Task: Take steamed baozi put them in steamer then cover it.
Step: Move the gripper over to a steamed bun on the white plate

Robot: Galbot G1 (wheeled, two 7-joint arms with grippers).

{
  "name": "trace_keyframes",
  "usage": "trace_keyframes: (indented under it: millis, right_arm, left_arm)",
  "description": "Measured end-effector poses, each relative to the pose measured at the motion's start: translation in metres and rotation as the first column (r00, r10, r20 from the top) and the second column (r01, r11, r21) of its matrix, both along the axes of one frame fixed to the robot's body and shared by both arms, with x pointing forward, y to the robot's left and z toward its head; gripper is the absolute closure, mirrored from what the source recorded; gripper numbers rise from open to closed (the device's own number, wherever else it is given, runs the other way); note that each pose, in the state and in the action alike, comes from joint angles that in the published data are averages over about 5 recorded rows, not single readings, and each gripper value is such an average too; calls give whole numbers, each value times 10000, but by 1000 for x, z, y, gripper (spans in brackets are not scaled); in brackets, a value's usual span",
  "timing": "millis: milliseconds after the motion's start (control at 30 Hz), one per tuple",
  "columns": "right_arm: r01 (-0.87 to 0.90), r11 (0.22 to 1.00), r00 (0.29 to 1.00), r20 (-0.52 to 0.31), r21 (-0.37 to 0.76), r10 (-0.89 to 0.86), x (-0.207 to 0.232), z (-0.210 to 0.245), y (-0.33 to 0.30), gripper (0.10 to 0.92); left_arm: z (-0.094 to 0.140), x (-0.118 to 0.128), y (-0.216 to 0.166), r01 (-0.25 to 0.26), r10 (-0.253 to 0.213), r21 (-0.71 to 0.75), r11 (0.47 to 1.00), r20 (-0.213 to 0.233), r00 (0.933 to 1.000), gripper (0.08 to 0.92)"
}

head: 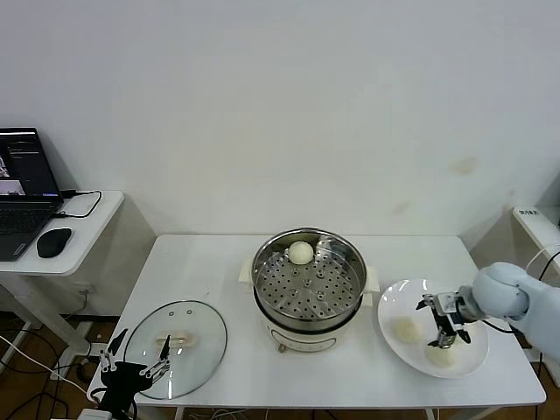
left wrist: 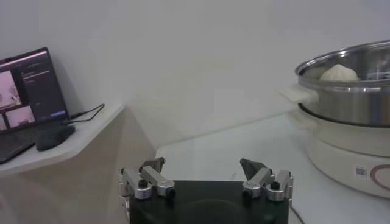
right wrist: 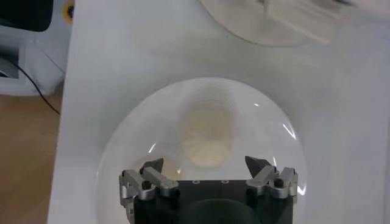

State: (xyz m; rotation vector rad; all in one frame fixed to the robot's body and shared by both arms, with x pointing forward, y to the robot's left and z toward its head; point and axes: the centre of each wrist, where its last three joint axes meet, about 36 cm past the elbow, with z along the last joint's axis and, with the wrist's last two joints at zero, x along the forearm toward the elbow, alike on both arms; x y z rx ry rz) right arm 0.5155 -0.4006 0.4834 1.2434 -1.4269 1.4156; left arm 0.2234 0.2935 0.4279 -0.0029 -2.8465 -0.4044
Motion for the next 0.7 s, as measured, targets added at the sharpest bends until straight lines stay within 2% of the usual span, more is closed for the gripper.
trace_keyframes:
  millis: [467,700]
  right_arm:
    - [195,9997,9998,-4,129,-195,14,-31,11,205]
    - [280,9995,9996,-72,120,-279,17,-39,15,303]
  left_arm:
    - [-2,1,0,-16,16,-14,10000,-22,10000,177]
    - [-2,2,-1,-12,12,-33,10000,2,10000,177]
